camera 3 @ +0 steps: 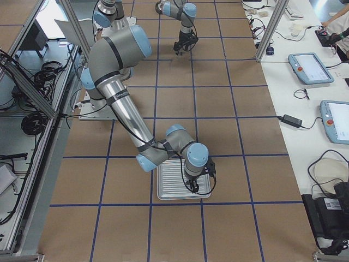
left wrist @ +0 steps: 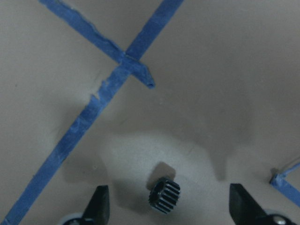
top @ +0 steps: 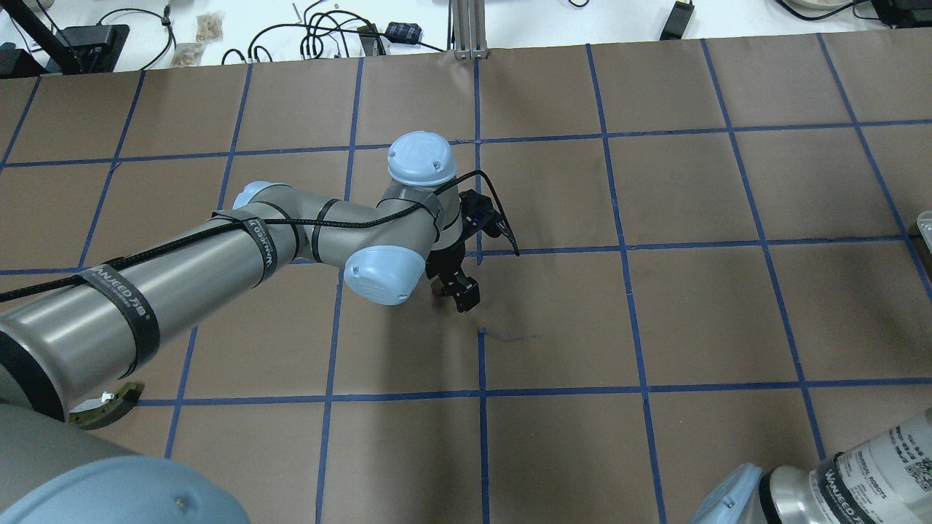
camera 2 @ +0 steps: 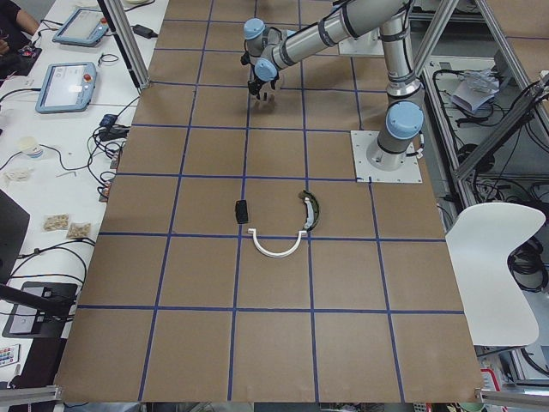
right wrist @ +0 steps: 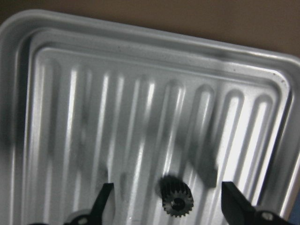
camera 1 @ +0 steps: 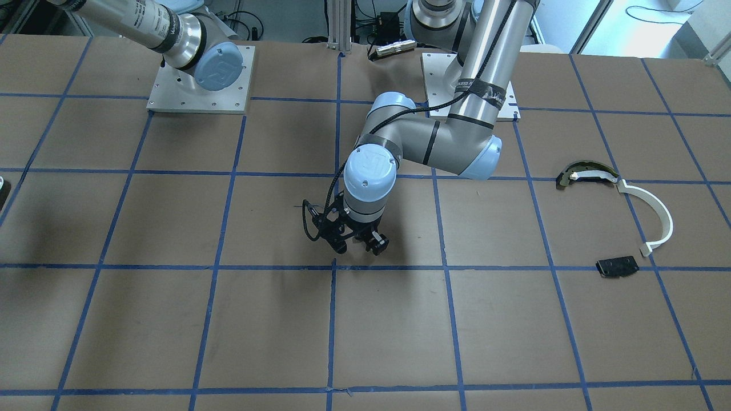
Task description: Place bearing gear from tray to pile
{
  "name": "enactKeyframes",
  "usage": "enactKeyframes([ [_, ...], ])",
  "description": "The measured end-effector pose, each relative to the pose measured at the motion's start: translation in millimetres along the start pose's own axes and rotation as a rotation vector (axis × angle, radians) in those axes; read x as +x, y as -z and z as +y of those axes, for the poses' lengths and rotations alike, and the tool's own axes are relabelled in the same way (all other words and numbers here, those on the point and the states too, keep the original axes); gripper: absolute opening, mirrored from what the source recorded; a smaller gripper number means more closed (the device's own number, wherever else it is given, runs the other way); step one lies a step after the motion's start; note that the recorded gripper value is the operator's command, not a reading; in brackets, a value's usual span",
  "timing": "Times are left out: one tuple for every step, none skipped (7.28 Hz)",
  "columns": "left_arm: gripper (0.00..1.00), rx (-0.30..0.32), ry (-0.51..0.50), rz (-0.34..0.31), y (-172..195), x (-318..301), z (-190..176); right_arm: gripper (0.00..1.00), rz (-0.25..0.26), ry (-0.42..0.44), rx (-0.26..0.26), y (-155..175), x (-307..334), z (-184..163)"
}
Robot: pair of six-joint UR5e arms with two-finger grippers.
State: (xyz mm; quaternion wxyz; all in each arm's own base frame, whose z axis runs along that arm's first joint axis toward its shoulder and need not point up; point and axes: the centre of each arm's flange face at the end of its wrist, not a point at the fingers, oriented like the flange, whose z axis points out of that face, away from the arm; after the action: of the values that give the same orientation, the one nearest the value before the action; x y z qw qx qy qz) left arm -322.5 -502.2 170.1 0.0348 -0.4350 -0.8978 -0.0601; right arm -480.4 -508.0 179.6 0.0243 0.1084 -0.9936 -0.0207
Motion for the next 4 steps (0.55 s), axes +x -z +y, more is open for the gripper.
enactKeyframes([
  [0.45,-0.002,-0.002,-0.001,-0.5,0.4,-0.2,0.44,0.0,0.0,-0.005,-1.1,0.2,0.3],
  [0.16,-0.003,-0.007,-0.001,-1.0,0.5,-0.3,0.35,0.001,0.0,-0.006,-1.4,0.6,0.3],
  [0.0,-0.003,-0.012,-0.001,-1.3,1.0,-0.4,0.22,0.003,0.001,-0.006,-0.7,1.3,0.1],
  [0.0,-0.004,-0.017,-0.001,-1.4,1.2,-0.4,0.05,0.003,0.001,-0.007,-1.0,1.2,0.3],
])
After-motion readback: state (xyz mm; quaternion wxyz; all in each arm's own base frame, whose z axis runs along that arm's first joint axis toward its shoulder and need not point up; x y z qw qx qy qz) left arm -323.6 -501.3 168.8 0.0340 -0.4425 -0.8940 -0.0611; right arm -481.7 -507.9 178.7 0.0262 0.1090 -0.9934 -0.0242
